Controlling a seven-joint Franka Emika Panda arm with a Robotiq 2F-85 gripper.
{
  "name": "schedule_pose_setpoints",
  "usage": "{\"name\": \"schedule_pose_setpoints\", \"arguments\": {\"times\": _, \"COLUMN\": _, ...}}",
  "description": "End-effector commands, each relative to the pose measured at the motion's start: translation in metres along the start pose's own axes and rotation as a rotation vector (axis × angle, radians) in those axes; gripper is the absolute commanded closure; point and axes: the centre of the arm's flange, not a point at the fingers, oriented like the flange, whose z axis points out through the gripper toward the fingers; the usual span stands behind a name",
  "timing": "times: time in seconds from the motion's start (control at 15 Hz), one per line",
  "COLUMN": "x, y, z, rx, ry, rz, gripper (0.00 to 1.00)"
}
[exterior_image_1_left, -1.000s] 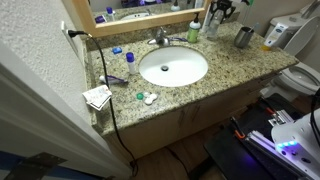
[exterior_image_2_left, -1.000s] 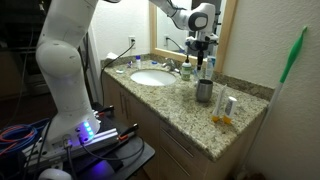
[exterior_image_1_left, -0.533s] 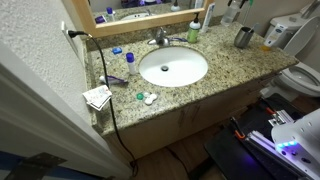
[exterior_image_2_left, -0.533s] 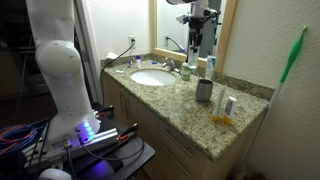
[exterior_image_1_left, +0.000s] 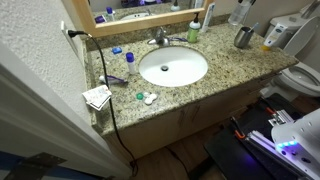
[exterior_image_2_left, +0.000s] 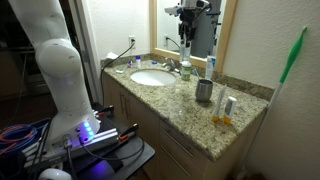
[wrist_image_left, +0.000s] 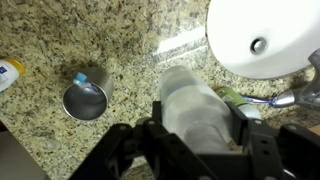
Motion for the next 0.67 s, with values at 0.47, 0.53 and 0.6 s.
{"name": "schedule_pose_setpoints", "arguments": {"times": 0.47, "x": -0.081, "y": -0.205, "z": 0.024, "rx": 0.011, "ry": -0.074, "rz": -0.456, "gripper": 0.63}}
{"name": "schedule_pose_setpoints", "arguments": {"times": 0.53, "x": -0.092, "y": -0.222, "z": 0.023, "rx": 0.013, "ry": -0.074, "rz": -0.476, "gripper": 0.38}}
{"name": "schedule_pose_setpoints", "arguments": {"times": 0.6, "x": -0.095, "y": -0.226, "z": 0.023, "rx": 0.013, "ry": -0.075, "rz": -0.475, "gripper": 0.38}}
